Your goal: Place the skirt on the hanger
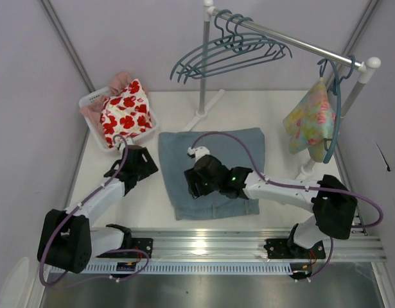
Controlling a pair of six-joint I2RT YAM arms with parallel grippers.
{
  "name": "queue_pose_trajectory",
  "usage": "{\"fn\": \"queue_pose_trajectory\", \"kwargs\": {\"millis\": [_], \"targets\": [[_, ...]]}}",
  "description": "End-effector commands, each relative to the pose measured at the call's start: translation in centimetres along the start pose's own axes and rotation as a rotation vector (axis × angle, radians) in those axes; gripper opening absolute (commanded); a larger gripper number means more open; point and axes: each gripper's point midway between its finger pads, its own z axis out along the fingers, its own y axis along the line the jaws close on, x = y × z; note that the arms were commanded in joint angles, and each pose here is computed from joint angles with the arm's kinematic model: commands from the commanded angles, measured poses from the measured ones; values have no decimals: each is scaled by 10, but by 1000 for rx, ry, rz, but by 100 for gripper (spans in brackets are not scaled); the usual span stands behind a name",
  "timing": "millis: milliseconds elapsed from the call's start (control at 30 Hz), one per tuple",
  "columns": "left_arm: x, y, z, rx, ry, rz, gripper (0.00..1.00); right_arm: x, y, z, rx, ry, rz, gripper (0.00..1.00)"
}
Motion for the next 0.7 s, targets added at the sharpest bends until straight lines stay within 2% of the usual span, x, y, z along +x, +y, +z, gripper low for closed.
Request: {"fn": "queue_pose_trajectory", "kwargs": {"millis": [0,67,267,667], "targets": [[-26,2,2,75,-82,-106,76,-15,31,11,24,-52,-20,65],[-24,2,8,92,-72,-97,74,-2,50,25,23,-6,-63,65],[-57,-34,20,216,-130,-86,72,37,85,46,-7,86,-128,64],[-59,-35,68,145,-93,-80,70,59,102,55,8,148,-174,60]]}}
